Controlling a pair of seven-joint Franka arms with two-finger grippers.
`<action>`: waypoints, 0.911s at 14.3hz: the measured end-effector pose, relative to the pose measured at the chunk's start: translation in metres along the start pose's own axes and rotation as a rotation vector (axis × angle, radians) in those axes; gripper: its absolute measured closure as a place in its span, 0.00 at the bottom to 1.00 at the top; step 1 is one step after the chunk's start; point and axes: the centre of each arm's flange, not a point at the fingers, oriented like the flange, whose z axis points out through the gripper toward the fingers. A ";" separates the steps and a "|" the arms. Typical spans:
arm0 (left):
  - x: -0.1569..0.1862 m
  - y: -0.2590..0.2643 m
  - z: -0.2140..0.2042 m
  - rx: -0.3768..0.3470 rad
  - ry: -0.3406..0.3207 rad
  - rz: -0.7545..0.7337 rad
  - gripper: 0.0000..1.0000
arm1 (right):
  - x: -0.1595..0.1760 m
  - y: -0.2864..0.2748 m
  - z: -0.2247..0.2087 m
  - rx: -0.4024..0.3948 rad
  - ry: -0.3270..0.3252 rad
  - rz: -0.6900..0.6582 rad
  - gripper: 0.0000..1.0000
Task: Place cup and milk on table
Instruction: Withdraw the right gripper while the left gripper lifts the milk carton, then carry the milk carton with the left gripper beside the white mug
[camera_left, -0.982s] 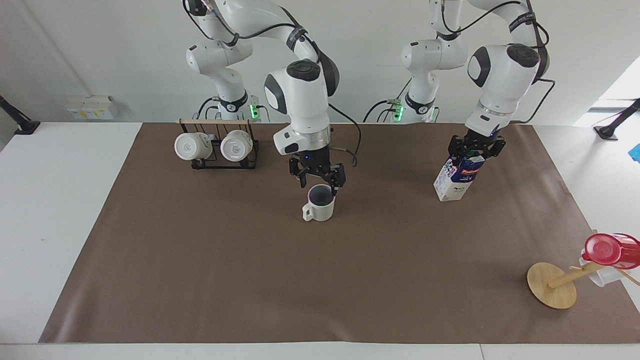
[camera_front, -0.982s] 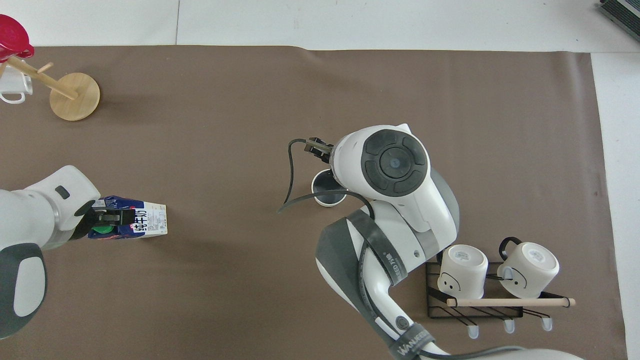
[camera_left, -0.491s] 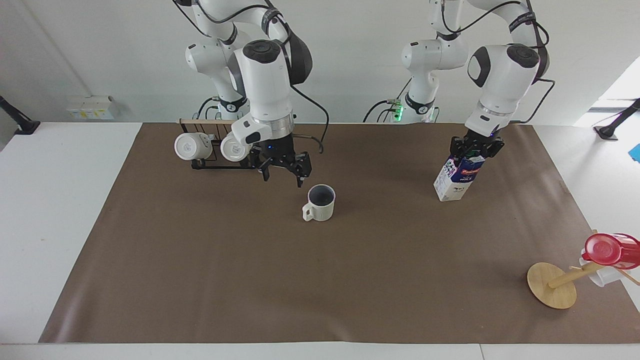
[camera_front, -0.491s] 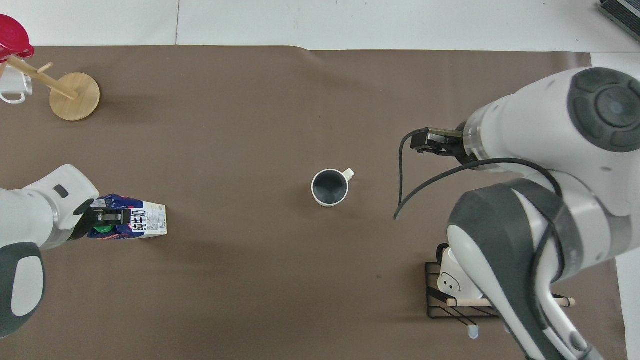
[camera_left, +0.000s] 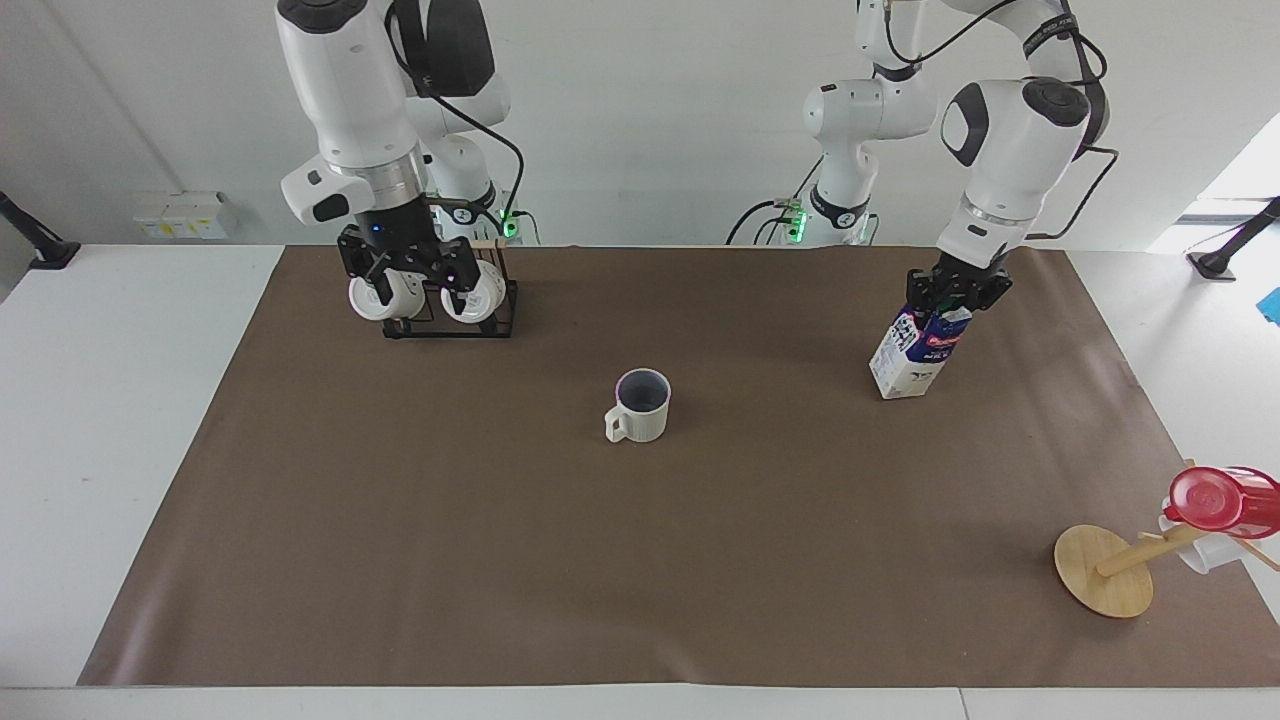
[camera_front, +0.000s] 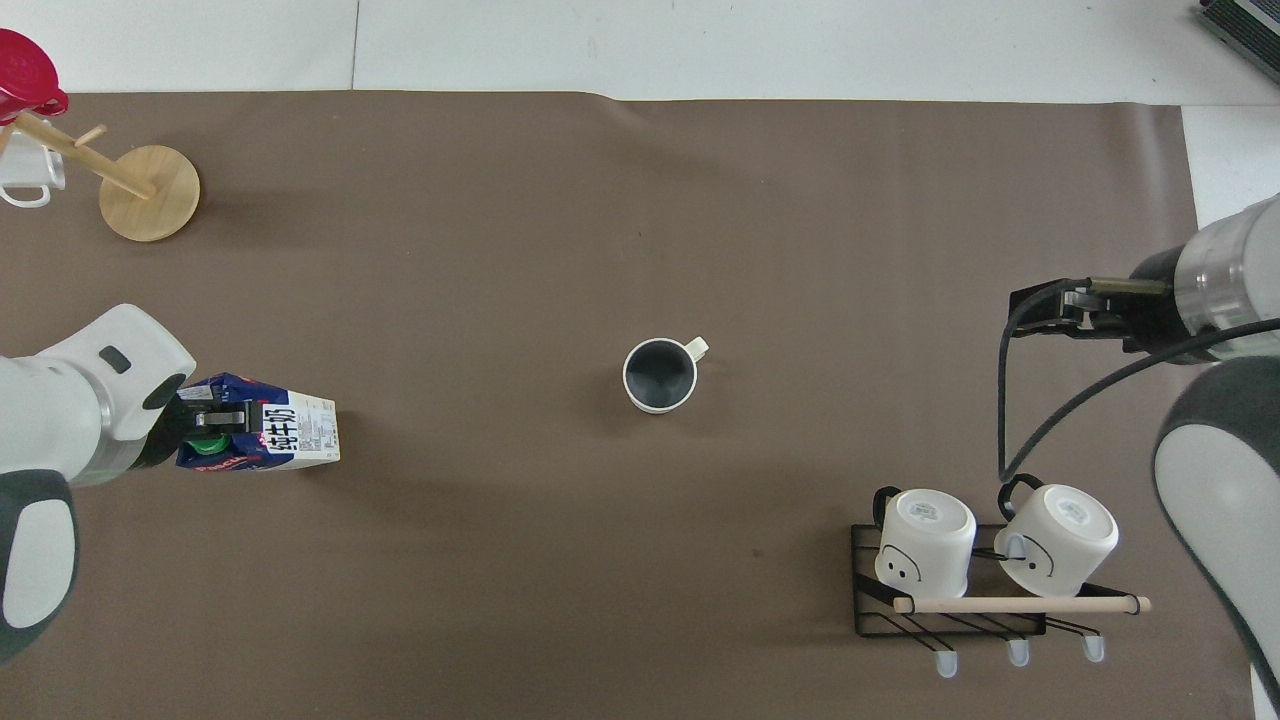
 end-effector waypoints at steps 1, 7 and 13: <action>0.000 0.011 -0.003 -0.002 0.000 -0.005 0.50 | 0.000 0.008 -0.001 -0.002 -0.006 -0.006 0.00; 0.004 0.081 -0.020 -0.022 0.010 -0.031 0.50 | 0.000 0.037 -0.022 -0.002 -0.003 -0.026 0.00; 0.011 0.171 -0.018 -0.050 0.002 -0.036 0.50 | -0.013 0.041 -0.076 -0.002 -0.007 -0.045 0.00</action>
